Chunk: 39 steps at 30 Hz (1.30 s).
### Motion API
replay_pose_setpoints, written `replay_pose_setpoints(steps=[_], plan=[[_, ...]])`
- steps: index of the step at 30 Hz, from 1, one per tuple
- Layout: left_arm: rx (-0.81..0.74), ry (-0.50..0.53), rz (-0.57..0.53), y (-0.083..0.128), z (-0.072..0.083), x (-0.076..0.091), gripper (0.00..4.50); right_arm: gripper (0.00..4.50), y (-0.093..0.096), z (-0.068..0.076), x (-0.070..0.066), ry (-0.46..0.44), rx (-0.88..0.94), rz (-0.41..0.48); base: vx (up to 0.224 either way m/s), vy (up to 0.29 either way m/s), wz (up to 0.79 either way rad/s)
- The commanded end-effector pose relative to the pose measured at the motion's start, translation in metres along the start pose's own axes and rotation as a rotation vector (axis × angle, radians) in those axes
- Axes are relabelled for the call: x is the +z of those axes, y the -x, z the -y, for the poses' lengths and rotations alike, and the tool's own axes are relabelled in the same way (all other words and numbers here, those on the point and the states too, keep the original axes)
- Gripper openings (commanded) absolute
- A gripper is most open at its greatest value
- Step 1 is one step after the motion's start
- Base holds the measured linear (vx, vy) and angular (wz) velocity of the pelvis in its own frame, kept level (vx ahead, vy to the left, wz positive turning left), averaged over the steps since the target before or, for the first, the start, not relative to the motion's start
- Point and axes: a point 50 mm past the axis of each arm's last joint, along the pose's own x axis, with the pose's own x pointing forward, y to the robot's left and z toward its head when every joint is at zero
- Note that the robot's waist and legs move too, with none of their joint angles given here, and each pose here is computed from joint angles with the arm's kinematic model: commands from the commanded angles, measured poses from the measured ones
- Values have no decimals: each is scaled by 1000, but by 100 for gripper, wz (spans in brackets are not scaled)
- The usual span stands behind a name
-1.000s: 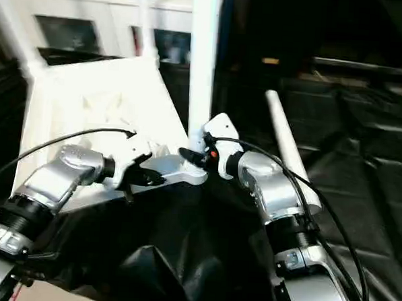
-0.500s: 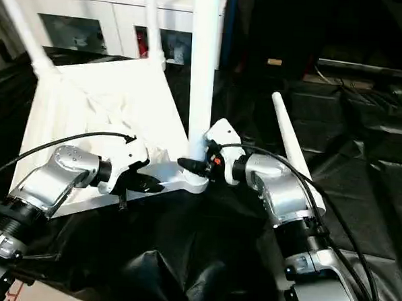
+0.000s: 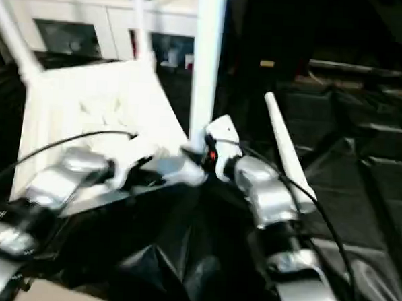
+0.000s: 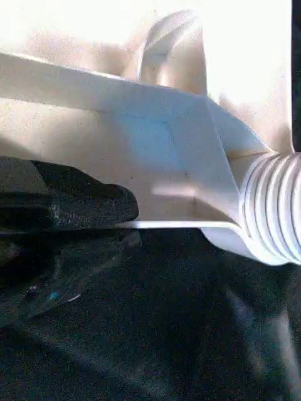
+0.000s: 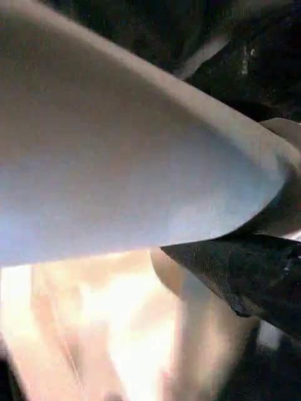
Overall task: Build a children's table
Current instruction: Insert table leg to table base
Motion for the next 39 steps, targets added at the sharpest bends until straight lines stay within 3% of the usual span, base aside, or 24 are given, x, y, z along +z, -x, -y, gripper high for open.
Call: replay_pose_setpoints(steps=[1,7,21,22,24,39], plan=[[46,-65,144,-5,3,48,0,191,-10,-36,-42,-81,63,-172,0,0,0],[73,-57,129,-17,8,50,0,191,-16,-50,-46,-100,42,-203,0,0,0],[37,-61,128,-16,8,47,0,191,-19,-52,-47,-91,42,-225,0,0,0],[35,-61,128,-16,8,47,0,247,-19,-52,-47,-94,46,-223,0,0,0],[32,-62,128,-15,8,47,0,247,-20,-51,-45,-110,52,-217,0,0,0],[-28,-97,140,-5,7,41,0,390,-17,-32,-21,-92,77,-132,0,0,0]])
